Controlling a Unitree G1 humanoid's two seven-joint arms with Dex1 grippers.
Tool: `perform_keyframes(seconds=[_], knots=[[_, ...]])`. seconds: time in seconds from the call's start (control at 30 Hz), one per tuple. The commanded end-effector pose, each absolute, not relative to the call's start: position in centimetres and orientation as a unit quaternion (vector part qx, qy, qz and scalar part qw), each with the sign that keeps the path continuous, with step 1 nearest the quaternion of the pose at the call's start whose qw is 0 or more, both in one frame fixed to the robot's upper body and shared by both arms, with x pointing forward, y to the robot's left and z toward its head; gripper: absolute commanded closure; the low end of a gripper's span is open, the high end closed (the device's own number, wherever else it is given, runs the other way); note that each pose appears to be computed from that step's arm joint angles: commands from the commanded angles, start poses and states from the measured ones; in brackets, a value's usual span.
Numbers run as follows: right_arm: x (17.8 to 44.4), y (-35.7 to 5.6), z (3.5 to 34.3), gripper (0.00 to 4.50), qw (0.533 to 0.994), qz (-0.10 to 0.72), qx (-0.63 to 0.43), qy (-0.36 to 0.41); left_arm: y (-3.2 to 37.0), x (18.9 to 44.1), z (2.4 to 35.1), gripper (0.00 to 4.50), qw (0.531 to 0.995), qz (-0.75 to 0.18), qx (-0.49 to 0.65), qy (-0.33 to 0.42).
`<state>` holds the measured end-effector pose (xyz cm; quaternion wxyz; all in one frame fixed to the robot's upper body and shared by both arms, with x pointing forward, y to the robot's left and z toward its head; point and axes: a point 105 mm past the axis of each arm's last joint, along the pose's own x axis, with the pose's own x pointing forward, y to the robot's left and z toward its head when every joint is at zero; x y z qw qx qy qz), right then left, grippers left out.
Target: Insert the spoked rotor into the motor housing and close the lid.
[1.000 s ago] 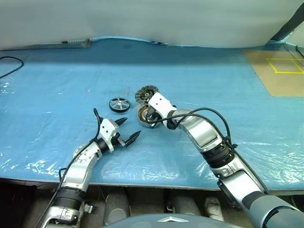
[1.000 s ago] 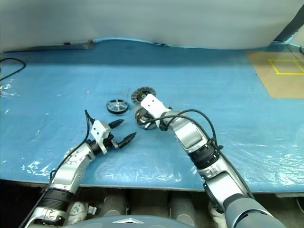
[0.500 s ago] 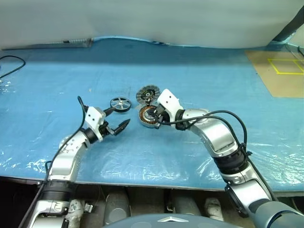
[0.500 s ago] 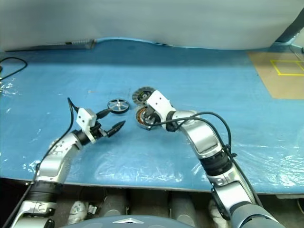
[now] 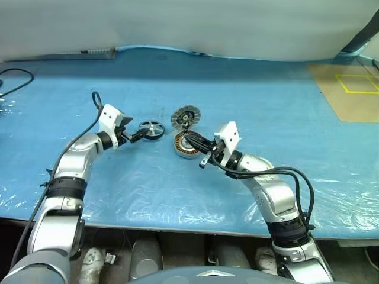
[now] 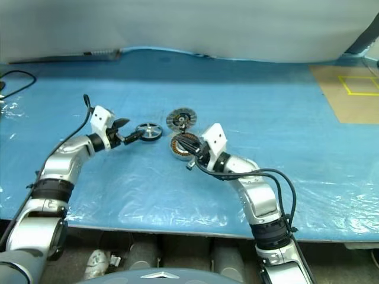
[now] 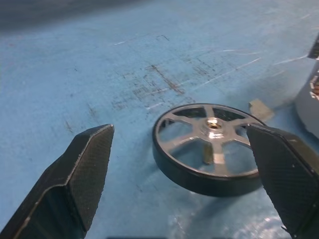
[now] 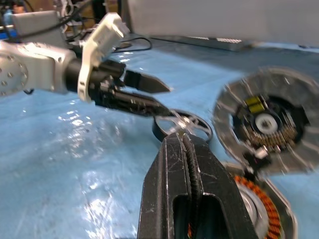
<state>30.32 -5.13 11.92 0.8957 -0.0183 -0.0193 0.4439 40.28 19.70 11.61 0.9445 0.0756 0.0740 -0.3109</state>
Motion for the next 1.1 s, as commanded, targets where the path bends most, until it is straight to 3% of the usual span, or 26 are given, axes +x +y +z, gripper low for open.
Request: perform_keyframes(seconds=[0.03, 0.23, 0.33, 0.43, 1.1], knots=[[30.1, -5.8, 11.7, 4.47, 0.900, 0.434, -0.027, -0.038, 19.2, 41.4, 12.9, 0.00, 0.941, -0.318, 0.098, 0.058], [30.1, -6.4, 10.6, 4.47, 0.907, 0.420, -0.021, -0.030, 17.9, 42.2, 13.1, 0.00, 0.926, -0.350, 0.116, 0.079], [30.1, -6.7, 9.8, 4.50, 0.909, 0.416, -0.025, -0.022, 17.3, 42.2, 13.1, 0.58, 0.919, -0.367, 0.119, 0.085], [30.1, -6.8, 9.6, 4.50, 0.910, 0.414, -0.026, -0.019, 16.8, 42.0, 12.6, 1.56, 0.911, -0.379, 0.128, 0.095], [29.8, -7.9, 8.9, 4.50, 0.917, 0.397, -0.022, -0.021, 15.8, 42.0, 11.1, 1.56, 0.897, -0.381, 0.170, 0.144]])
